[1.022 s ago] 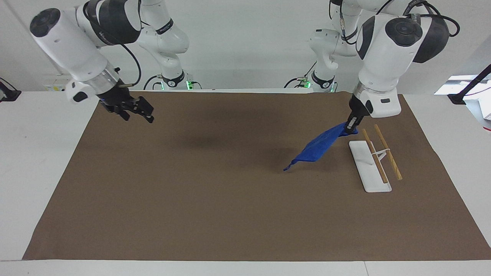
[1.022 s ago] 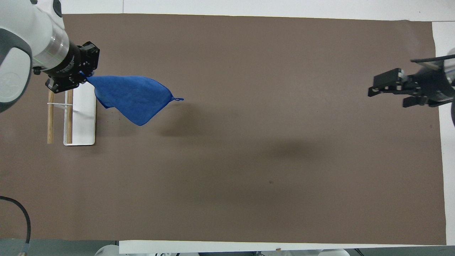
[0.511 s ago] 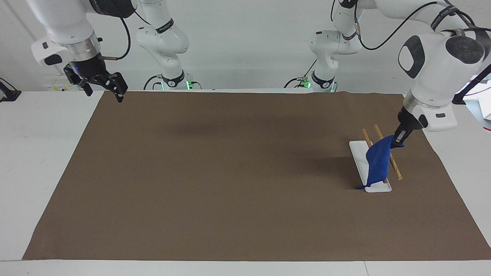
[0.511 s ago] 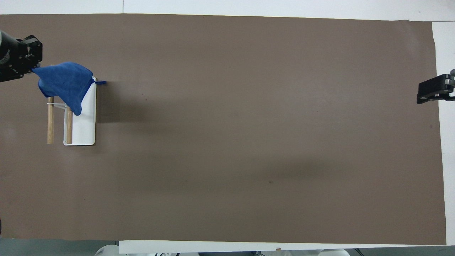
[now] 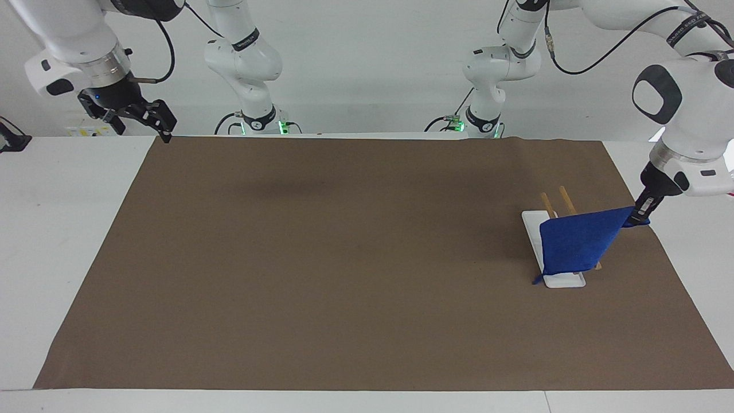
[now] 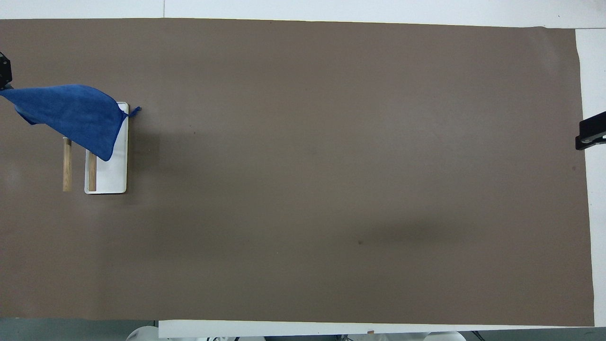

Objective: Right arm passes towel to left arm to hang
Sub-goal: 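Drape the towel over the white rack and release the left gripper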

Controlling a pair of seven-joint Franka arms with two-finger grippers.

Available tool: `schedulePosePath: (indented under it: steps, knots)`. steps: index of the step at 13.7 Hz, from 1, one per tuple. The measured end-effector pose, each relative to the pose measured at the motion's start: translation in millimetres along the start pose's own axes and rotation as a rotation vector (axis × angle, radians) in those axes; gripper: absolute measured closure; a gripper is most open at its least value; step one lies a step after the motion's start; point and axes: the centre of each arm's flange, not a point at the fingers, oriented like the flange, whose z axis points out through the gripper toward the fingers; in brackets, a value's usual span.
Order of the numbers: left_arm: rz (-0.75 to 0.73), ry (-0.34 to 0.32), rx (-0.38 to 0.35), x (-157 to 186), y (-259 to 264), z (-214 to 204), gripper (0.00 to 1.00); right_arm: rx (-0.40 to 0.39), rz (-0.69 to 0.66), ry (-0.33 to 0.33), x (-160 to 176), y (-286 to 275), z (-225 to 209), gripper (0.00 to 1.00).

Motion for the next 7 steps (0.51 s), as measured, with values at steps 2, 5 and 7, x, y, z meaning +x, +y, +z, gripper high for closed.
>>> schedulePosePath:
  steps: [2, 5, 7]
  knots:
    - [0.021, -0.017, 0.014, -3.7, -18.6, 10.9, 0.98, -0.002, -0.028, -0.004, -2.8, -7.5, -1.1, 0.00]
    - [0.038, 0.012, -0.005, -4.8, -47.3, 28.2, 0.98, -0.003, -0.045, -0.014, -11.7, -13.9, 2.1, 0.00]
    - [0.032, 0.040, -0.021, -3.7, -57.6, 35.5, 0.93, 0.000, -0.037, -0.014, -14.6, -8.3, 4.1, 0.00]
